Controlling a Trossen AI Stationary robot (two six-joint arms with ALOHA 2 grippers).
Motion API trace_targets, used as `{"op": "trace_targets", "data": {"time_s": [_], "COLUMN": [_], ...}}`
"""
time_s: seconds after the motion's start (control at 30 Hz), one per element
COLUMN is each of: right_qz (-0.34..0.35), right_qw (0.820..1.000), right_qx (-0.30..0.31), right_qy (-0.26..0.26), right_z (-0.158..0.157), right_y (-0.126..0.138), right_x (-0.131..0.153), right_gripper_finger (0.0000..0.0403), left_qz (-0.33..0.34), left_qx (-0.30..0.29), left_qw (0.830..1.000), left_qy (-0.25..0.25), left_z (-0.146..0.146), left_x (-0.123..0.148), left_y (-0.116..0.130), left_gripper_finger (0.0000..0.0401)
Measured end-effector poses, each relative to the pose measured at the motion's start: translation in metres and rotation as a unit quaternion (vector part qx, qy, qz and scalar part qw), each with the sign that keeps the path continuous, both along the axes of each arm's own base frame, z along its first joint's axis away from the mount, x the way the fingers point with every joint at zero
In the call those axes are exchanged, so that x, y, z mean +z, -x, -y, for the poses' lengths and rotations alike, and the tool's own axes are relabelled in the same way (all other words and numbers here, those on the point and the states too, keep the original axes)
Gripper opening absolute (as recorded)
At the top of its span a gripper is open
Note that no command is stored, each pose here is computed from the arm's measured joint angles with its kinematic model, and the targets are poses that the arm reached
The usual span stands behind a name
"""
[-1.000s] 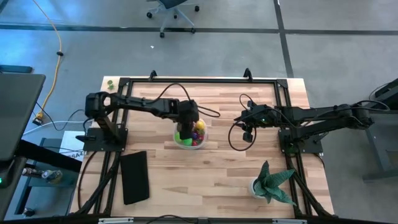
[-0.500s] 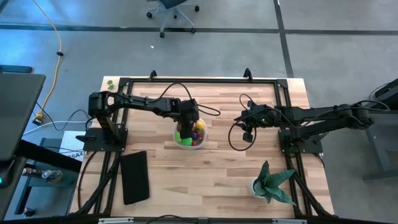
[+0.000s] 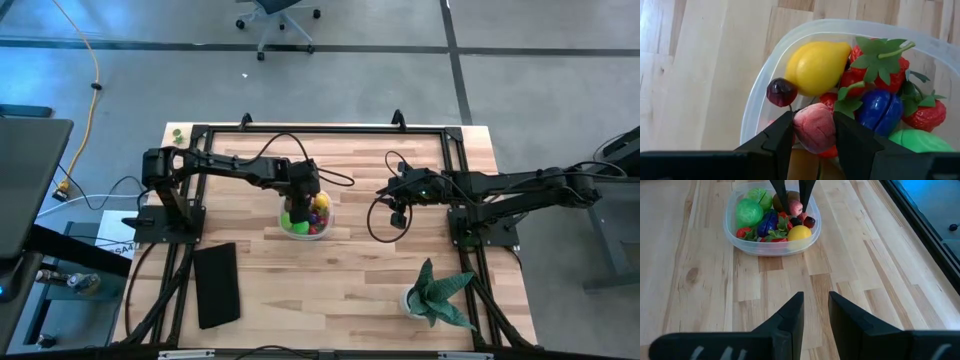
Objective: Pick and placing Produce into tupperware
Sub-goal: Put the peach into the transparent bin, then return to Home Position
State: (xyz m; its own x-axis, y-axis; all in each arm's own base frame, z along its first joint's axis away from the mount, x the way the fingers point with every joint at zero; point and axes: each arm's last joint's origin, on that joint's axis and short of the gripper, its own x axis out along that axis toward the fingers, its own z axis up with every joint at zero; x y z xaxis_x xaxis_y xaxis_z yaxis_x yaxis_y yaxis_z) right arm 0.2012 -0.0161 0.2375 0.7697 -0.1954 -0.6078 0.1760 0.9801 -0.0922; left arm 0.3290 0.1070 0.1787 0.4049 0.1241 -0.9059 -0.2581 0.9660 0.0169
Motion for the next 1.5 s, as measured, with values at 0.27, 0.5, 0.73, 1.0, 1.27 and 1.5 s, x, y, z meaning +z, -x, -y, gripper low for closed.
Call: {"op": "trace_targets", "data": {"time_s": [0.27,0.5,0.73,1.0,1.27,1.5], "right_qz": [0.000,0.000,0.000,0.000,0.000,0.000], "right_qw": [1.000,1.000,1.000,1.000,1.000,1.000], "right_qx": [0.000,0.000,0.000,0.000,0.000,0.000], "right_qy": [0.000,0.000,0.000,0.000,0.000,0.000], "right_z": [0.000,0.000,0.000,0.000,0.000,0.000], "right_y": [0.000,0.000,0.000,0.000,0.000,0.000], "right_x": [0.000,0.000,0.000,0.000,0.000,0.000], "right_gripper_finger": [0.0079,0.0079,0.0079,0.0079,0.0079,0.0079], "left_qz": [0.000,0.003,0.003,0.008,0.001,0.027], "left_qx": [0.000,0.000,0.001,0.003,-0.003,-0.004], "left_qw": [1.000,1.000,1.000,1.000,1.000,0.999], "left_qy": [0.000,-0.001,0.000,0.001,-0.015,-0.028], "left_z": [0.000,0.000,0.000,0.000,-0.001,0.002], "left_x": [0.000,0.000,0.000,0.001,0.001,0.025], "left_y": [0.000,0.000,0.000,-0.001,-0.001,0.008], "left_gripper_finger": [0.0127,0.0127,0.0127,0.0138,0.0214,0.0224]}}
